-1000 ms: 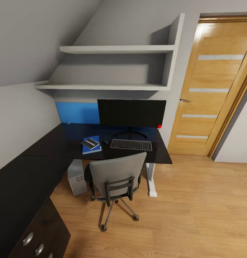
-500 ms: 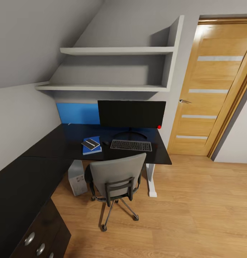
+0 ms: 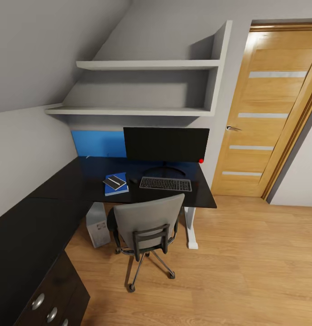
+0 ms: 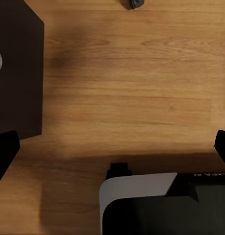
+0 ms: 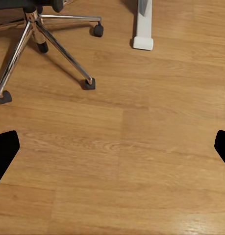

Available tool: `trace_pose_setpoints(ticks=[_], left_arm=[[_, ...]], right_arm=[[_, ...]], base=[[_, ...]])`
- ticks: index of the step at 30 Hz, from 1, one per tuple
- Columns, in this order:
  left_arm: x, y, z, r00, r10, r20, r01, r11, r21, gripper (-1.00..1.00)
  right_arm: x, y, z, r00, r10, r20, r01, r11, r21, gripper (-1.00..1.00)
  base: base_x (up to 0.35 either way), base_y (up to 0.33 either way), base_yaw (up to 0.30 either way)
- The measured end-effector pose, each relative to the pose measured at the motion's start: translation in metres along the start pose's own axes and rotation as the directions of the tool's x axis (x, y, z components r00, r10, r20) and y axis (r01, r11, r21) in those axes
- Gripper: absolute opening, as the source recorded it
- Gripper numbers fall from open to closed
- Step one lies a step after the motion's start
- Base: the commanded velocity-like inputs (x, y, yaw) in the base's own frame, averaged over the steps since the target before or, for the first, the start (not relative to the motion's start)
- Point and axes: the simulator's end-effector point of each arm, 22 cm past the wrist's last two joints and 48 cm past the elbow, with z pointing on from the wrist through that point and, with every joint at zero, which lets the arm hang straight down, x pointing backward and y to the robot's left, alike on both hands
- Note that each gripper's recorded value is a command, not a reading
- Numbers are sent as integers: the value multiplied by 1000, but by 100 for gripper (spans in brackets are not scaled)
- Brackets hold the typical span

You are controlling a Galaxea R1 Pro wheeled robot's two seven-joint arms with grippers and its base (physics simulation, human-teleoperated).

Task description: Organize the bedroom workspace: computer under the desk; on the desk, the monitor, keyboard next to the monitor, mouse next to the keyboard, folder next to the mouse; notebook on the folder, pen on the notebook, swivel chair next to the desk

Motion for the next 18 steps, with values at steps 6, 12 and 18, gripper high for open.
trace_pose_setpoints(ticks=[6,12,18], left_arm=[[-1,-5,0,1000,-3,2,3,1000,6,100],[0,-5,0,1000,-3,1,3,1000,5,100],[-1,-6,0,1000,-3,1,3,1000,7,100]], right_arm=[[0,0,0,1000,0,0,0,1000,0,100],[0,0,0,1000,0,0,0,1000,0,100],[0,0,0,1000,0,0,0,1000,0,100]], base=[[0,0,0],[0,0,0],[0,0,0]])
